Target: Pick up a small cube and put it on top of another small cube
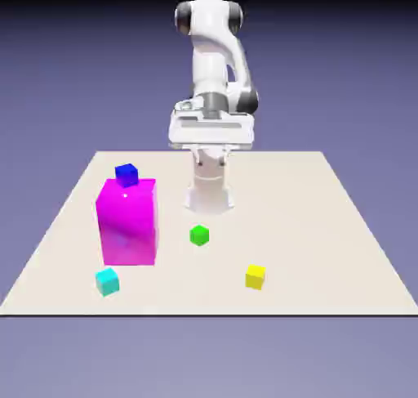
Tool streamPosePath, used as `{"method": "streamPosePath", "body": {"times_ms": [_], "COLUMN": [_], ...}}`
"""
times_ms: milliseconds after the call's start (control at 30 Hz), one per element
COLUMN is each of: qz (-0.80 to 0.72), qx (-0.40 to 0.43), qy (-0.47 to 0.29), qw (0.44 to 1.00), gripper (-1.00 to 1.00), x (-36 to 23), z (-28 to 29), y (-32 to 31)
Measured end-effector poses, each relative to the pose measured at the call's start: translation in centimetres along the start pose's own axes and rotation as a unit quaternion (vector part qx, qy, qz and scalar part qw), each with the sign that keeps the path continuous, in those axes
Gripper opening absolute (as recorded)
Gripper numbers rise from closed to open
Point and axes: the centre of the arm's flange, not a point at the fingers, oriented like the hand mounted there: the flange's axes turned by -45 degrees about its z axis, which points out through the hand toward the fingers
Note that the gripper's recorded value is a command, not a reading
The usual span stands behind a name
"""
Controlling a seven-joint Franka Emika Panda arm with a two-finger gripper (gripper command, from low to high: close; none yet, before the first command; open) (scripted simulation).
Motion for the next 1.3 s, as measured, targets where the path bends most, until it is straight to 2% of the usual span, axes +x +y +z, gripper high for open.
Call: {"method": "streamPosePath", "body": {"times_ms": [200, 433, 867, 933, 1033, 1067, 1133, 1267, 1300], "qz": [0.045, 0.100, 0.195, 0.195, 0.196, 0.195, 0.196, 0.200, 0.216], "qx": [-0.004, -0.009, -0.018, -0.018, -0.018, -0.018, -0.018, -0.020, -0.035], "qy": [-0.135, -0.288, -0.552, -0.555, -0.555, -0.555, -0.555, -0.554, -0.551], "qw": [0.990, 0.952, 0.811, 0.809, 0.809, 0.809, 0.809, 0.808, 0.805], "gripper": [0.00, 0.00, 0.00, 0.00, 0.00, -1.00, -1.00, -1.00, -1.00], "x": [-0.6, -3.1, -11.2, -11.3, -15.9, -17.2, -17.2, -11.1, -10.3], "z": [6.9, 14.8, 26.3, 26.4, 29.2, 29.8, 29.8, 26.3, 25.7], "y": [-1.7, -4.2, -10.2, -10.2, -11.0, -11.2, -11.2, -9.7, -7.2]}}
